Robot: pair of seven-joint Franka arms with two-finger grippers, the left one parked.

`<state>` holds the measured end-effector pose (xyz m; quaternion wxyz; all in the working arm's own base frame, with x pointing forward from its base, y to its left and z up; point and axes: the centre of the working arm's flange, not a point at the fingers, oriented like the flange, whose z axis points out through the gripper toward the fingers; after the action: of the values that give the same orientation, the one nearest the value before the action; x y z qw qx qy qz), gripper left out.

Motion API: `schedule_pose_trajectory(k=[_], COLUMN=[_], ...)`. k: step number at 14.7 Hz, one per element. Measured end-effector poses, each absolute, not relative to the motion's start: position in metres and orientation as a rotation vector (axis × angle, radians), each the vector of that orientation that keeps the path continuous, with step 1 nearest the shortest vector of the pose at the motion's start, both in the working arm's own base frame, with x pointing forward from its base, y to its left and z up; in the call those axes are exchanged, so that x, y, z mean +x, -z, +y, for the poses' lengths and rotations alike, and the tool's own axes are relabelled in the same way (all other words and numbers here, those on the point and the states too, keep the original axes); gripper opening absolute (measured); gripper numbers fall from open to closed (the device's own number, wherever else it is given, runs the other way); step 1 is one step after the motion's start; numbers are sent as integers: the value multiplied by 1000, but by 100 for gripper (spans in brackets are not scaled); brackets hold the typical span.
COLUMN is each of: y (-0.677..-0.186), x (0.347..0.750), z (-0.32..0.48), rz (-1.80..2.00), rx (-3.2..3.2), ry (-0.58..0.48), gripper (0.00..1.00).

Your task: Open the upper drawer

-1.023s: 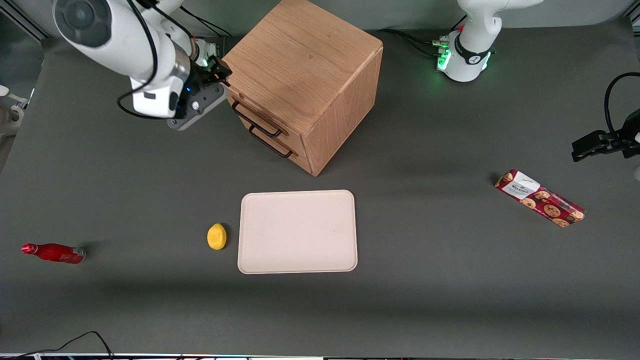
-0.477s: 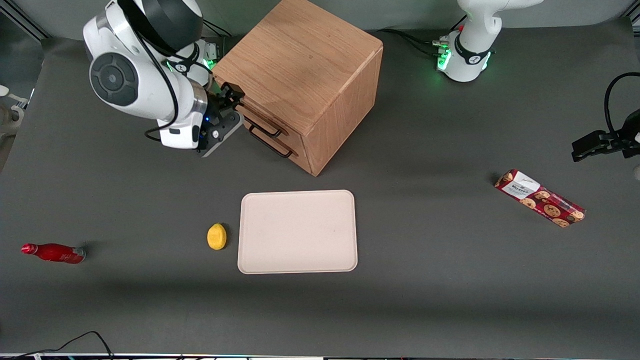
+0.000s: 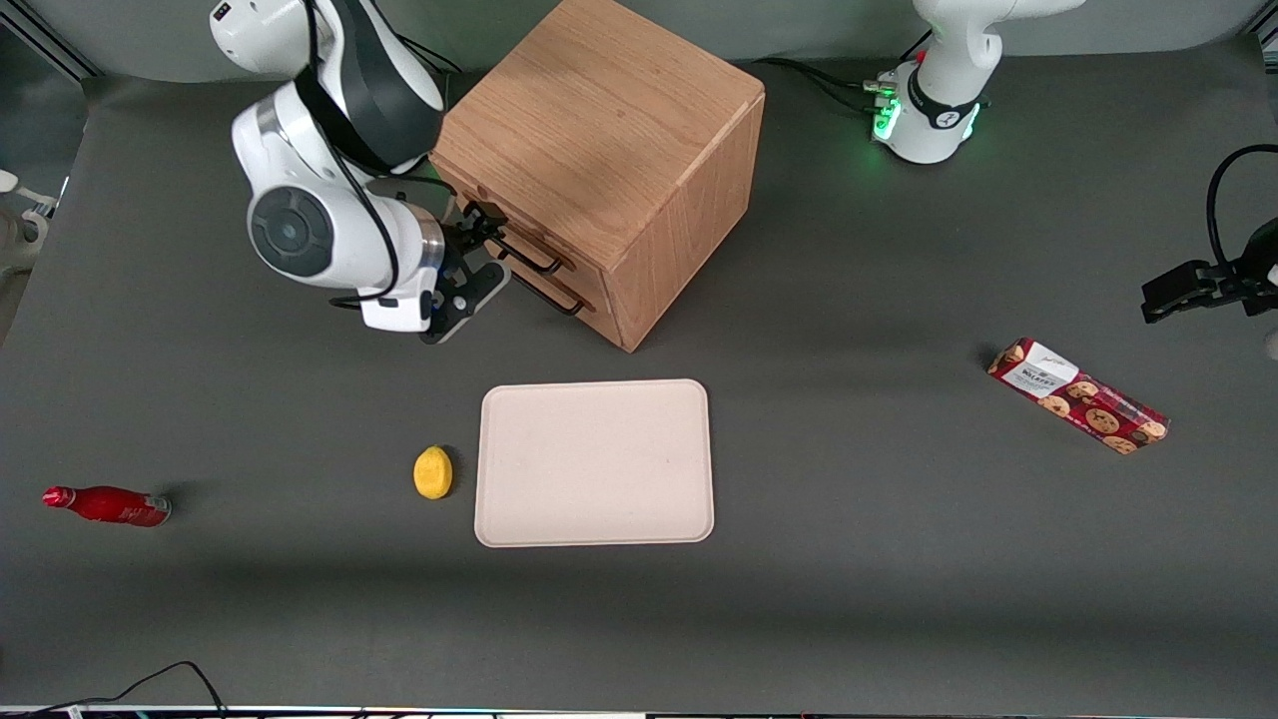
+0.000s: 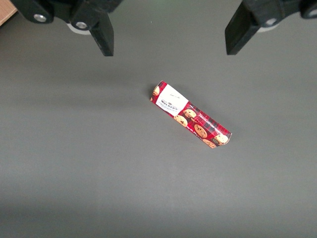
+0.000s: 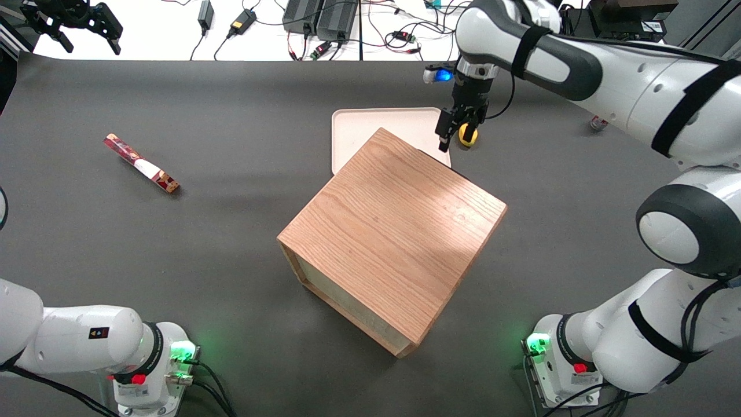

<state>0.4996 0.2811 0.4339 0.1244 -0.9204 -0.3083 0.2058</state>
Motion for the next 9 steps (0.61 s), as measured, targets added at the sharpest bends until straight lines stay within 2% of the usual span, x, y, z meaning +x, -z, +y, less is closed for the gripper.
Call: schedule_pose_trajectory(k=[9], y=[-402], x=[486], z=[289], rz=[-909], rx=[-2663], ry=[-698], gripper=[100])
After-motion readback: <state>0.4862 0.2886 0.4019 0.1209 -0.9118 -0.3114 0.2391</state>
